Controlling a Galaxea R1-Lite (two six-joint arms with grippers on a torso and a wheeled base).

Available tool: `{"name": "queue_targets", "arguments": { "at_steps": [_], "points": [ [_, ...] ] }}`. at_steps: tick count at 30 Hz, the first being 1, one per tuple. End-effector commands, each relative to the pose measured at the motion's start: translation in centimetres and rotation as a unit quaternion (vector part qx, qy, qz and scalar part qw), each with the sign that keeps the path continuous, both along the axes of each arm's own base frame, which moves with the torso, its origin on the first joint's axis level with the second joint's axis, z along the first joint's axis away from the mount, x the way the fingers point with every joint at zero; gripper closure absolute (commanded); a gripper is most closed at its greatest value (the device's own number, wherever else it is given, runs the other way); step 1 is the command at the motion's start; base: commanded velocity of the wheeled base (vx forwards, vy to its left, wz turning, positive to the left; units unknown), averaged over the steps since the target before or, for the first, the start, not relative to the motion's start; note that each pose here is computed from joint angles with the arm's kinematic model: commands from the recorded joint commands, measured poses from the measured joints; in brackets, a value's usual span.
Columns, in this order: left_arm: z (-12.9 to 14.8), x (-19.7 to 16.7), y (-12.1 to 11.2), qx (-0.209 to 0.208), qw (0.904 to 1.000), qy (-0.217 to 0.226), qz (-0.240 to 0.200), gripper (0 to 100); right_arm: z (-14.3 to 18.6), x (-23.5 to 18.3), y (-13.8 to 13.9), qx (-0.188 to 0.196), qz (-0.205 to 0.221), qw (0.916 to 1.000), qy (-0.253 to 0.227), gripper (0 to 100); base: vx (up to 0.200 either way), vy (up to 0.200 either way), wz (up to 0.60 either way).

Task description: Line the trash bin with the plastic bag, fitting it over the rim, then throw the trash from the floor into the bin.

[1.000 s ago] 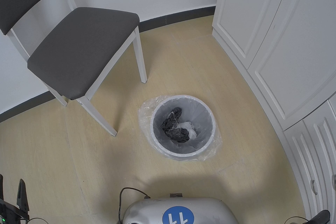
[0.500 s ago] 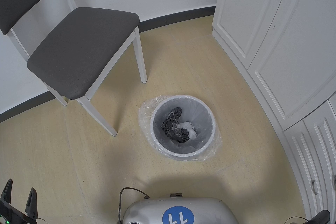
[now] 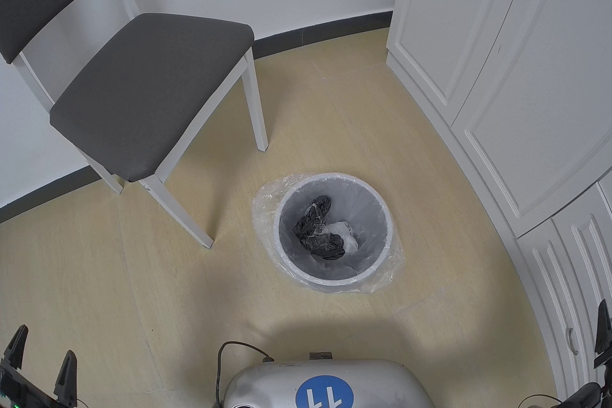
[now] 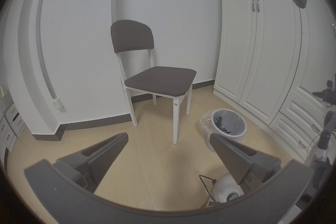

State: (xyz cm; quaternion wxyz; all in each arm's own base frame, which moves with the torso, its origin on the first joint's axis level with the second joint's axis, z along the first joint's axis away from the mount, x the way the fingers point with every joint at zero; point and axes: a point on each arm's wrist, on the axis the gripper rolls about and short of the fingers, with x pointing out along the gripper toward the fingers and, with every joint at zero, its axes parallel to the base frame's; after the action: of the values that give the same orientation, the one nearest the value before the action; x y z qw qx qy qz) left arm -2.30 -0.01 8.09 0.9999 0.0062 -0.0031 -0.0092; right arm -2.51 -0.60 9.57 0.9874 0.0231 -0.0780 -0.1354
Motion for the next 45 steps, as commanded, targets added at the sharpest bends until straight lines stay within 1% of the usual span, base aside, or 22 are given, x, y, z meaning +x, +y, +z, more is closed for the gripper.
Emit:
{"name": "queue_targets", "arguments": {
  "at_steps": [1,6,13,18,21,26,32,34,35,37,38,40,41,42,43,45],
  "points": [
    [-0.49,0.08,-0.01,-0.004,1.0,0.005,0.0,0,-1.28,0.13,0.03,-0.004,0.006,0.9991,0.041,0,0.0,0.0,0.0],
    [-0.49,0.08,-0.01,-0.001,1.0,0.005,-0.001,0,-1.28,0.16,0.19,-0.011,0.043,0.9981,0.043,0,0.0,0.0,0.0],
    [-0.49,0.07,-0.01,0.001,1.0,0.005,-0.001,0,-1.32,0.2,0.35,-0.009,0.079,0.9959,0.042,0,0.0,0.0,0.0],
    [-0.52,0.07,-0.02,-0.001,1.0,0.006,-0.001,0,-1.27,0.19,0.5,-0.014,0.111,0.9929,0.042,0,0.0,0.0,0.0],
    [-0.47,0.06,-0.02,0.0,1.0,0.005,-0.001,0,-1.27,0.19,0.5,-0.015,0.111,0.9928,0.042,0,0.0,0.0,0.0],
    [-0.51,0.05,0.01,-0.003,1.0,0.004,0.005,0,-1.25,0.2,0.48,-0.047,0.104,0.9925,0.045,0,0.0,0.0,0.0],
    [-0.53,0.06,0.01,-0.004,1.0,0.005,0.005,0,-1.27,0.19,0.49,-0.037,0.107,0.9925,0.046,0,0.0,0.0,0.0],
    [-0.51,0.06,0.01,-0.005,1.0,0.005,0.005,0,-1.27,0.19,0.49,-0.044,0.107,0.9922,0.047,0,0.0,0.0,0.0],
    [-0.51,0.06,0.01,-0.005,1.0,0.005,0.005,0,-1.27,0.2,0.51,-0.061,0.108,0.991,0.049,0,0.0,0.0,0.0],
    [-0.51,0.06,0.01,-0.005,1.0,0.005,0.005,0,-1.27,0.2,0.55,-0.073,0.116,0.9892,0.05,0,0.0,0.0,0.0],
    [-0.53,0.06,0.01,-0.004,1.0,0.005,0.005,0,-1.32,0.2,0.61,-0.069,0.131,0.9877,0.051,0,0.0,0.0,0.0],
    [-0.51,0.06,0.01,-0.004,1.0,0.005,0.005,0,-1.43,0.2,0.82,-0.023,0.181,0.982,0.049,0,0.0,0.0,0.0],
    [-0.51,0.05,0.01,-0.004,1.0,0.004,0.006,0,-1.45,0.2,0.84,-0.012,0.187,0.981,0.049,0,0.0,0.0,0.0],
    [-0.51,0.06,0.01,-0.004,1.0,0.005,0.005,0,-1.39,0.19,0.81,0.009,0.184,0.9818,0.045,0,0.0,0.0,0.0],
    [-0.51,0.06,0.01,-0.005,1.0,0.005,0.005,0,-1.39,0.19,0.79,0.011,0.179,0.9827,0.045,0,0.0,0.0,0.0],
    [-0.51,0.06,0.01,-0.004,1.0,0.005,0.005,0,-1.44,0.2,0.63,0.014,0.145,0.9882,0.047,0,0.0,0.0,0.0]
  ]
}}
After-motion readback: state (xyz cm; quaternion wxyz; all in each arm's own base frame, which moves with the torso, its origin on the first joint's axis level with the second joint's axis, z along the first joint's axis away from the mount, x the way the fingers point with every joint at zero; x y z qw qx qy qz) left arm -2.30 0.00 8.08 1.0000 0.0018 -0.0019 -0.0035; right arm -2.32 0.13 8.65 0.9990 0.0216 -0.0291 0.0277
